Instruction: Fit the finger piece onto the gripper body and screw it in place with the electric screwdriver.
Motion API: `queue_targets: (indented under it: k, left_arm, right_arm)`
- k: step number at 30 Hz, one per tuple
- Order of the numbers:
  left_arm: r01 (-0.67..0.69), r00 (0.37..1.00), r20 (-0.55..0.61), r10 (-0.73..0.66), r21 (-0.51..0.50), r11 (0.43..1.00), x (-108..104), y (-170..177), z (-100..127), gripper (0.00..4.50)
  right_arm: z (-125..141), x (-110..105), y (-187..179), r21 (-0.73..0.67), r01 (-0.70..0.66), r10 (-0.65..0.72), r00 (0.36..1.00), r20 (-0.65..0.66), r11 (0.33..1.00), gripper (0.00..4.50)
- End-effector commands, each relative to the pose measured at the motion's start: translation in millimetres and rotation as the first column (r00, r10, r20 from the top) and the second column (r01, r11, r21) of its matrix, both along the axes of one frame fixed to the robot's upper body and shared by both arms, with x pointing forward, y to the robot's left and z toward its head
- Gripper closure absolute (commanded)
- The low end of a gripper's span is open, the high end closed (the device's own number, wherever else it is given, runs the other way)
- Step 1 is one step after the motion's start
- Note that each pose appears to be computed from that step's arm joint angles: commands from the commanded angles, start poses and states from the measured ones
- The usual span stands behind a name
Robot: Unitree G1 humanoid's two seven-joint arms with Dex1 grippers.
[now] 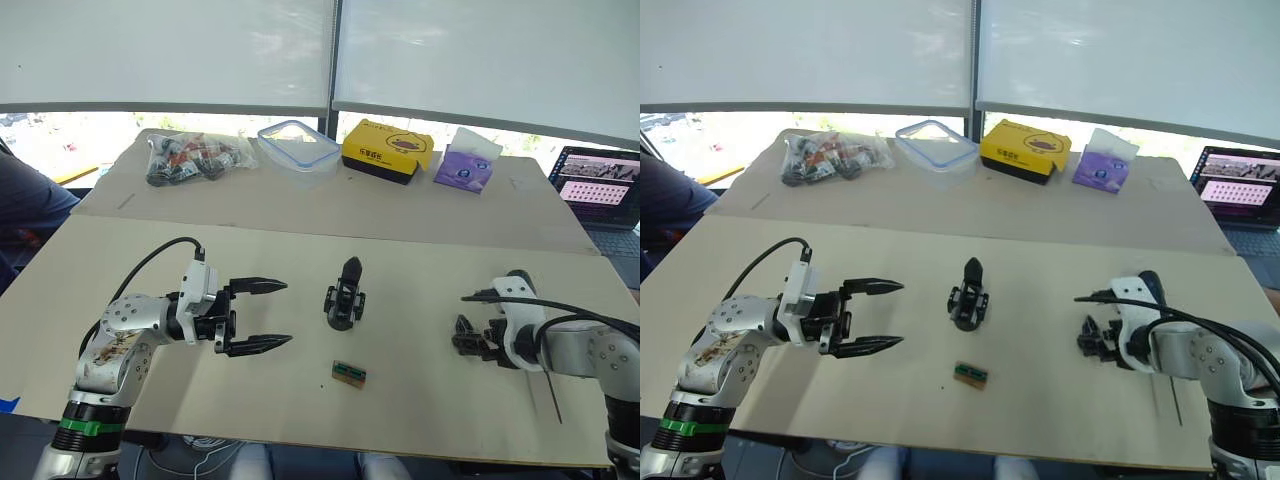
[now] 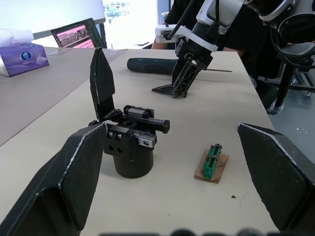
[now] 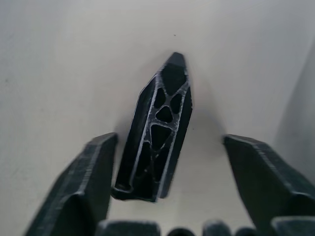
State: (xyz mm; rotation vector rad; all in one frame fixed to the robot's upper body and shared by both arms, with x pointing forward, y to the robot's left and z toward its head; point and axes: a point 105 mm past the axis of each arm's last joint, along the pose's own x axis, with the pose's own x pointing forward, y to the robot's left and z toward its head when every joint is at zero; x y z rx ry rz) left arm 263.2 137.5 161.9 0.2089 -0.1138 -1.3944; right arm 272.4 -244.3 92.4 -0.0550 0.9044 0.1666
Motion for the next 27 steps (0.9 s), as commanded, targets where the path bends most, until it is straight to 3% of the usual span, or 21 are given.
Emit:
queue_targets:
  k: [1,4,8,12,16,19,27]
  left_arm:
    - [0.010,0.999,0.033,-0.009,-0.027,1.000,-3,-1,9,0.00]
    - [-0.027,0.999,0.016,0.028,-0.111,0.993,2,-3,21,0.00]
    - [-0.123,0.991,-0.092,0.101,-0.271,0.955,13,-9,44,0.00]
    - [-0.221,0.961,-0.237,0.142,-0.351,0.910,23,-21,57,0.00]
    - [-0.267,0.938,-0.327,0.119,-0.457,0.848,30,-46,79,0.00]
    - [-0.303,0.920,-0.380,0.101,-0.524,0.796,36,-68,94,0.00]
    - [-0.354,0.876,-0.479,0.056,-0.560,0.749,44,-90,100,0.00]
  right_arm:
    - [-8,-9,6,0.039,-0.032,0.034,0.998,-0.054,0.999,2.21]
    - [1,-8,7,0.038,-0.049,0.050,0.999,-0.022,0.998,3.26]
    - [49,-1,30,0.016,-0.204,0.194,0.951,0.242,0.979,3.38]
    - [96,0,61,-0.104,-0.355,0.352,0.765,0.540,0.929,3.38]
    - [138,1,97,-0.260,-0.402,0.445,0.486,0.752,0.878,3.38]
    - [152,3,125,-0.337,-0.405,0.483,0.344,0.805,0.850,3.38]
    - [147,12,156,-0.482,-0.398,0.593,0.228,0.772,0.780,3.38]
